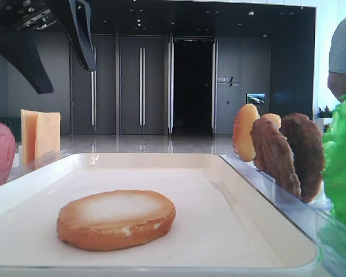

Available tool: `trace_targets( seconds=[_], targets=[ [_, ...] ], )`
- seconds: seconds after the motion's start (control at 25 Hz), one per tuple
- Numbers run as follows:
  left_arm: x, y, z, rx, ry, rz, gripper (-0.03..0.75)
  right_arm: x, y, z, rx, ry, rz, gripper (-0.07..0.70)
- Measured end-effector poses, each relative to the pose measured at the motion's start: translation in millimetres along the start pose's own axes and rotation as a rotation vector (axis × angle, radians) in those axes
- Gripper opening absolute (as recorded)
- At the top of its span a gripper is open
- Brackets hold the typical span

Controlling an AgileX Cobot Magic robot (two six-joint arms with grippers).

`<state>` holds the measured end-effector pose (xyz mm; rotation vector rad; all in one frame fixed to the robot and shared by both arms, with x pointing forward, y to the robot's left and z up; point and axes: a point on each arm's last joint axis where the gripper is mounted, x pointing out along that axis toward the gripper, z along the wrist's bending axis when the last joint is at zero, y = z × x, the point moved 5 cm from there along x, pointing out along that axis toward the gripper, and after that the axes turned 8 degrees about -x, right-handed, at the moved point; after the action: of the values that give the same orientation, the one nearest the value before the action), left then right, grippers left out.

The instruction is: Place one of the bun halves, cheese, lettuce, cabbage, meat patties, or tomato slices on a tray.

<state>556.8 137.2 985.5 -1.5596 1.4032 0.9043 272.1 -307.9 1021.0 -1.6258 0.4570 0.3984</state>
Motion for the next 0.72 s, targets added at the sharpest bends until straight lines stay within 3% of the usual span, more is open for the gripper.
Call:
trace_targets(
  seconds=[0.2, 0.36, 0.48, 0.6, 0.72],
  targets=[
    [-11, -7, 9.0, 0.004, -0.104, -0.023, 0.588, 0, 0, 0, 0.0, 0.0, 0.0, 0.531],
    [-29, -15, 19.3, -0.003, -0.229, -0.049, 0.604, 0, 0, 0, 0.0, 0.0, 0.0, 0.531],
    [-47, -25, 27.1, 0.022, -0.32, -0.086, 0.606, 0, 0, 0, 0.0, 0.0, 0.0, 0.531],
    [-68, -39, 34.1, 0.014, -0.338, -0.148, 0.608, 0, 0, 0, 0.0, 0.0, 0.0, 0.531],
    [-88, -53, 57.6, -0.03, -0.331, -0.19, 0.608, 0, 0, 0, 0.0, 0.0, 0.0, 0.531]
  ],
)
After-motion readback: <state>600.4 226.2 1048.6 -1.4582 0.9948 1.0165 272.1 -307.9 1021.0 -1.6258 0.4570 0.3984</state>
